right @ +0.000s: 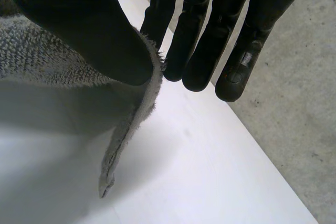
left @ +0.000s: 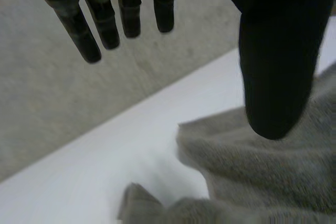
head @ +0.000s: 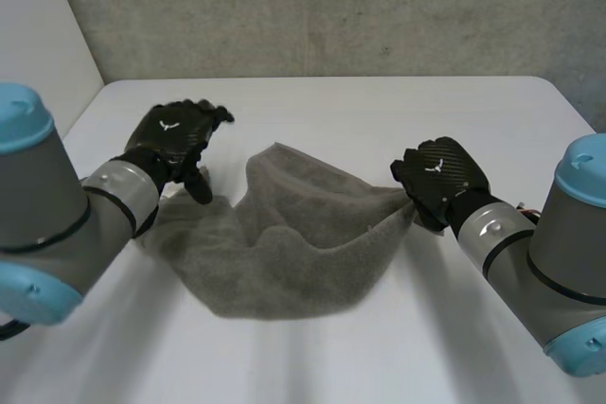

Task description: Fold the towel.

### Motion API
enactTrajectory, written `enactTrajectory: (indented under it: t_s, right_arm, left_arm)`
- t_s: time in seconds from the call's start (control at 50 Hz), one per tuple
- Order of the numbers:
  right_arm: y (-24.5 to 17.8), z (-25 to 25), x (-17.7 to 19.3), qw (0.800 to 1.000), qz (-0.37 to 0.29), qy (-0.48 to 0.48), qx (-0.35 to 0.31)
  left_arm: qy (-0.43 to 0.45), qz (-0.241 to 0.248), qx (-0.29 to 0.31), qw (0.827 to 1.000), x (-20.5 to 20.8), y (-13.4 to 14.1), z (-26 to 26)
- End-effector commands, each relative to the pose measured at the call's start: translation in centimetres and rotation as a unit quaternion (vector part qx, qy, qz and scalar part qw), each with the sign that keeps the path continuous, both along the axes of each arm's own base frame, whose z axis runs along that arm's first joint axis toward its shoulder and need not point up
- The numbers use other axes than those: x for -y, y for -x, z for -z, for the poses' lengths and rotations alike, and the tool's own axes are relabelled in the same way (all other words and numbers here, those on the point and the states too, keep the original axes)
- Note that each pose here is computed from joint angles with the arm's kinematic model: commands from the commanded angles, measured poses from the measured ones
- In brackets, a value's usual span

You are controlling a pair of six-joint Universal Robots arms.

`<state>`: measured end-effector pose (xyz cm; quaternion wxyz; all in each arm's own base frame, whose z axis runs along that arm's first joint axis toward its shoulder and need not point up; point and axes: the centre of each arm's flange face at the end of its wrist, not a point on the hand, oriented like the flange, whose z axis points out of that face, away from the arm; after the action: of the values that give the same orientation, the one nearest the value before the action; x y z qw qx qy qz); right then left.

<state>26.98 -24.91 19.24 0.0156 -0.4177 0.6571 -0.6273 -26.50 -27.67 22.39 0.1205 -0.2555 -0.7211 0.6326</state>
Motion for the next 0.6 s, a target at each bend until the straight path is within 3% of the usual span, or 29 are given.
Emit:
enactTrajectory:
  t_s: [0.02,0.22,0.46,0.6]
  right_arm:
    - [0.2,0.1,0.2,1.0,-0.006,-0.004,0.001]
    - [0.2,0.7,-0.3,1.0,-0.014,-0.012,-0.005]
    - [0.3,0.7,-0.2,1.0,-0.012,-0.012,-0.006]
    - [0.0,0.1,0.4,1.0,-0.015,0.006,-0.009]
  left_arm:
    - [-0.06,-0.005,0.054,0.997,3.4,-1.3,2.7]
    - [-0.114,0.019,0.142,0.983,3.8,-2.0,7.3]
    - [-0.145,0.032,0.156,0.976,1.7,-2.0,8.8]
    - [-0.094,0.029,0.151,0.984,2.9,-1.6,7.2]
